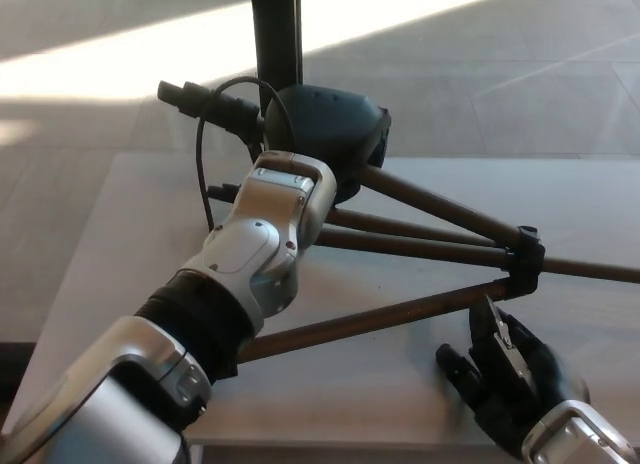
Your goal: Use both hands of the robot to pick up the tripod lying in the middle of the desk and make it stand upright on the desk
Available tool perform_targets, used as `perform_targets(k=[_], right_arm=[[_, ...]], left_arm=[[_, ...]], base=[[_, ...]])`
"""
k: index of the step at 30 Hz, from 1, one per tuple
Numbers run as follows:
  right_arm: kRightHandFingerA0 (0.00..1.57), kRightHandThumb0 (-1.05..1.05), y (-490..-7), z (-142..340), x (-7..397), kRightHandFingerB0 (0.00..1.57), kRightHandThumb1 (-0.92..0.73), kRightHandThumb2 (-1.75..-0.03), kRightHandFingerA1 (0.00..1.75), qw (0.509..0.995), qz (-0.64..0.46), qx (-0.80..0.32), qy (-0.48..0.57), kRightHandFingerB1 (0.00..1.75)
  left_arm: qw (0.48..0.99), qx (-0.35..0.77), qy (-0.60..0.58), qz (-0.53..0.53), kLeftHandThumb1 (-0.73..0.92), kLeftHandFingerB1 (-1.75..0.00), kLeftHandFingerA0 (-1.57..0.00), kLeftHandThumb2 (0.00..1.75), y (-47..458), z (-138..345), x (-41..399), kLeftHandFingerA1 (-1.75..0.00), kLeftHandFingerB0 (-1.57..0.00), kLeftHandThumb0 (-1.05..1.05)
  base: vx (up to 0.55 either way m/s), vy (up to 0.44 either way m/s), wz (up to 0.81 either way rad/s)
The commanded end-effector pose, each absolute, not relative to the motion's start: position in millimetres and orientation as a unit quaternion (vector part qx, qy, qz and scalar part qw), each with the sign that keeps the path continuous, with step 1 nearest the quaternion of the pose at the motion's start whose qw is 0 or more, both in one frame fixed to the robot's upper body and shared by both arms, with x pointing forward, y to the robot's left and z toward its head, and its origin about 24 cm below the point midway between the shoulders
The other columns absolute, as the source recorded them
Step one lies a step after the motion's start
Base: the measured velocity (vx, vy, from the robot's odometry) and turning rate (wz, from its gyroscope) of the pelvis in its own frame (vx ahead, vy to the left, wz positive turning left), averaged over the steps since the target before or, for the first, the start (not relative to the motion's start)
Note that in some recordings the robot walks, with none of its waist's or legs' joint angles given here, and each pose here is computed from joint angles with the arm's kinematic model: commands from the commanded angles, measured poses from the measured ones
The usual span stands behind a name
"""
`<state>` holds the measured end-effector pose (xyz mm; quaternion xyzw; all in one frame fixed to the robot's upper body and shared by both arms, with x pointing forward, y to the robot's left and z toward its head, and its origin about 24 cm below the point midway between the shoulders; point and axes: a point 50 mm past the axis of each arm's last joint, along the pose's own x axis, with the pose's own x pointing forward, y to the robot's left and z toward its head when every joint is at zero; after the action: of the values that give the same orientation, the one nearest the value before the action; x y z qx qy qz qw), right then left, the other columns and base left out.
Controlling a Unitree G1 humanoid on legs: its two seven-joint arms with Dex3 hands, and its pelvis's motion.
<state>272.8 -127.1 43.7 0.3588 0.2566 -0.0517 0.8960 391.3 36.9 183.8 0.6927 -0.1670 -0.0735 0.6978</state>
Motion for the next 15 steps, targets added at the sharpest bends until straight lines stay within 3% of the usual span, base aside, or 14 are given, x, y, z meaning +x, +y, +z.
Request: perform_targets(k=[1,2,3,4,5,6,7,8,10,11,12,13,14,15], right_arm=[[0.00,-0.64,-53,20,251,0.02,-0.57,-0.64,0.41,0.789,-0.020,0.499,0.359,0.34],[0.00,-0.68,-53,19,253,0.02,-0.58,-0.66,0.38,0.795,-0.010,0.488,0.359,0.28],[0.00,-0.69,-53,19,255,0.00,-0.61,-0.63,0.45,0.801,-0.003,0.476,0.362,0.33],[0.00,-0.75,-53,19,257,0.00,-0.45,-0.90,0.48,0.803,0.002,0.474,0.361,0.33],[0.00,-0.75,-54,19,260,0.00,-0.45,-0.90,0.48,0.805,0.006,0.476,0.356,0.33],[0.00,-0.71,-55,19,262,0.00,-0.60,-0.63,0.29,0.806,0.008,0.474,0.354,0.28],[0.00,-0.79,-55,19,264,0.00,-0.46,-0.90,0.45,0.807,0.010,0.474,0.352,0.27],[0.00,-0.73,-56,19,267,0.00,-0.59,-0.63,0.27,0.808,0.011,0.474,0.349,0.24],[0.00,-0.75,-59,18,274,0.00,-0.58,-0.63,0.25,0.810,0.006,0.474,0.345,0.21],[0.00,-0.82,-62,18,279,0.00,-0.47,-0.91,0.43,0.815,0.000,0.471,0.336,0.23],[0.00,-0.82,-65,19,283,0.00,-0.47,-0.91,0.43,0.821,-0.006,0.468,0.326,0.23],[0.00,-0.82,-69,22,291,0.00,-0.57,-0.62,0.23,0.825,-0.015,0.473,0.310,0.31],[0.00,-0.84,-73,25,297,0.02,-0.47,-0.89,0.39,0.826,-0.021,0.478,0.297,0.33],[0.00,-0.88,-75,28,303,0.06,-0.50,-0.89,0.35,0.826,-0.023,0.484,0.287,0.32]], left_arm=[[0.719,0.649,-0.248,-0.034,0.61,-0.91,-0.85,0.79,9,247,389,-1.61,-0.76,-0.23],[0.722,0.645,-0.248,-0.034,0.59,-0.95,-0.88,0.73,8,248,389,-1.71,-0.78,-0.29],[0.724,0.642,-0.250,-0.035,0.58,-1.10,-0.91,0.81,7,247,388,-1.66,-0.79,-0.20],[0.725,0.641,-0.251,-0.033,0.56,-1.13,-0.86,0.71,6,248,387,-1.71,-0.80,-0.24],[0.725,0.640,-0.252,-0.033,0.56,-1.13,-0.86,0.71,2,248,386,-1.71,-0.80,-0.24],[0.726,0.638,-0.254,-0.033,0.55,-1.08,-0.87,0.69,2,249,386,-1.70,-0.82,-0.24],[0.727,0.637,-0.256,-0.033,0.54,-1.11,-0.88,0.73,1,249,386,-1.68,-0.82,-0.22],[0.729,0.633,-0.258,-0.032,0.56,-1.13,-0.88,0.74,1,250,386,-1.65,-0.82,-0.22],[0.731,0.631,-0.258,-0.032,0.61,-1.08,-0.88,0.83,2,251,386,-1.60,-0.79,-0.24],[0.732,0.631,-0.256,-0.034,0.61,-0.99,-0.87,0.85,2,252,385,-1.57,-0.78,-0.24],[0.733,0.631,-0.253,-0.036,0.61,-0.99,-0.87,0.85,2,252,385,-1.57,-0.78,-0.24],[0.736,0.630,-0.244,-0.038,0.64,-0.97,-0.87,0.71,3,249,385,-1.61,-0.79,-0.24],[0.738,0.631,-0.235,-0.043,0.62,-1.10,-0.89,0.71,6,245,386,-1.64,-0.78,-0.21],[0.734,0.636,-0.234,-0.044,0.66,-1.03,-0.86,0.73,8,241,386,-1.56,-0.82,-0.27]], base=[[0.00,0.000,0.00],[0.00,0.000,0.00],[0.00,0.000,0.00],[0.00,0.000,0.00],[0.00,0.000,0.00],[0.00,0.000,0.00],[0.00,0.000,0.00],[0.00,0.000,0.00],[0.00,0.000,0.00],[0.00,0.000,0.00],[0.00,0.000,0.00],[0.00,0.000,0.00],[0.00,0.000,0.00],[0.00,0.000,0.00]])
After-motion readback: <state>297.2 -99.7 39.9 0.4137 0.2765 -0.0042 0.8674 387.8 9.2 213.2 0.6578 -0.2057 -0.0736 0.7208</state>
